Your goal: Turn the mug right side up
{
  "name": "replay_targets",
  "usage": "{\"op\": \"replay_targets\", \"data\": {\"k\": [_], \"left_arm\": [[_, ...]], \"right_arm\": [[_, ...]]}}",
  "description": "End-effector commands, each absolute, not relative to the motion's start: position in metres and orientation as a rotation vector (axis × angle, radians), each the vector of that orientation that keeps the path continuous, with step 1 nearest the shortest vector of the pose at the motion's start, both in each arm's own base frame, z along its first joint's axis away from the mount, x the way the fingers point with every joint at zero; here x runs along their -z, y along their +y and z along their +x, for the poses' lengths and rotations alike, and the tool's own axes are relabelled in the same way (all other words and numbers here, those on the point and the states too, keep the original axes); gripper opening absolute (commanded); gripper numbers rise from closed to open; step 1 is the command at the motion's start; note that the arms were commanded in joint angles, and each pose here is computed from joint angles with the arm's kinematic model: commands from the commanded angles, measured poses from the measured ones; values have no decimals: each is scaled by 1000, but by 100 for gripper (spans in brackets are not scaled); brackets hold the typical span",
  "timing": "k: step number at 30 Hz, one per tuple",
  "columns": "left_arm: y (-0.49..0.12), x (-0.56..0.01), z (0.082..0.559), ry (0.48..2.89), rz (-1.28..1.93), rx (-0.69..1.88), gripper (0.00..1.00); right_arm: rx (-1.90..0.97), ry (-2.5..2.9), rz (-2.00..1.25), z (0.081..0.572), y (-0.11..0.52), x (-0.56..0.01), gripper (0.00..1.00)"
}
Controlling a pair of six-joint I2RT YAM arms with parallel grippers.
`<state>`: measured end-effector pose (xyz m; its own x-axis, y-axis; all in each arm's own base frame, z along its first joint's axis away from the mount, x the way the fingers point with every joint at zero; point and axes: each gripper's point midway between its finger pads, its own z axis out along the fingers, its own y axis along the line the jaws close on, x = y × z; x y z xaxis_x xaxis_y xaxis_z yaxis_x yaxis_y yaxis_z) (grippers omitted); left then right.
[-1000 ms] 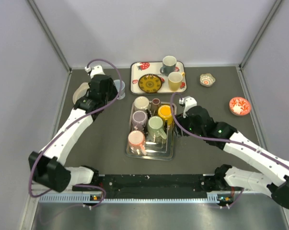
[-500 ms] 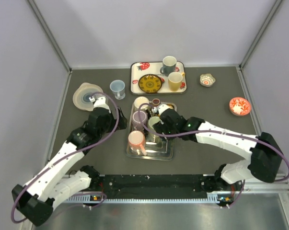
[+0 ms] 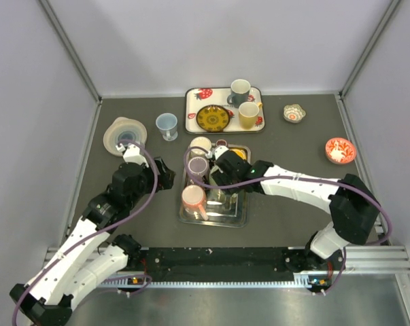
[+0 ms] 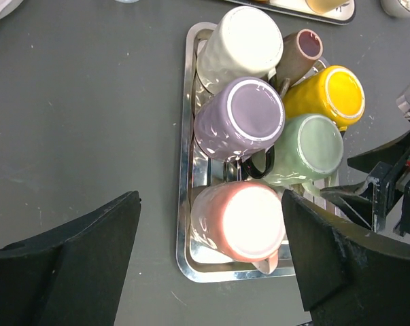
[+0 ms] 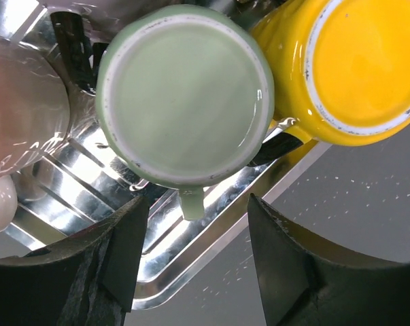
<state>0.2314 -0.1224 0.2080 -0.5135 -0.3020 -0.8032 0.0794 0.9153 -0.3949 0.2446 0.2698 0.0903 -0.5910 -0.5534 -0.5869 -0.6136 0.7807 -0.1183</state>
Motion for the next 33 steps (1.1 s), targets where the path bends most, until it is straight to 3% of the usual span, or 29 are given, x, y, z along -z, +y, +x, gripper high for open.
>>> {"op": "replay_targets", "data": {"k": [1,5,6,10,15,18,23,30,33], "left_arm": [[-123,-218,231,2014,-129,493,87],[-128,-220,231,2009,-105,518,65],[-129,-219,231,2010,-100,522,54],[-132,-220,231,2007,-91,540,36],[-134,-217,230,2014,-95,553,35],[-133,-216,229,2016,-97,553,42],[-133,-216,228,2011,-99,557,51],[-133,-215,227,2014,-101,562,53],[-133,-213,227,2016,-103,564,53]], "right_arm": [[-145,2290,-850,265,281,-105,60],[-146,2290,-852,270,280,-102,59],[-150,2285,-867,269,281,-102,58],[-184,2277,-881,269,287,-101,57],[-203,2281,-891,270,292,-98,52],[-209,2289,-898,270,294,-95,46],[-210,2304,-890,271,296,-90,25],[-211,2319,-864,268,294,-89,2],[-204,2333,-849,266,290,-87,0]]}}
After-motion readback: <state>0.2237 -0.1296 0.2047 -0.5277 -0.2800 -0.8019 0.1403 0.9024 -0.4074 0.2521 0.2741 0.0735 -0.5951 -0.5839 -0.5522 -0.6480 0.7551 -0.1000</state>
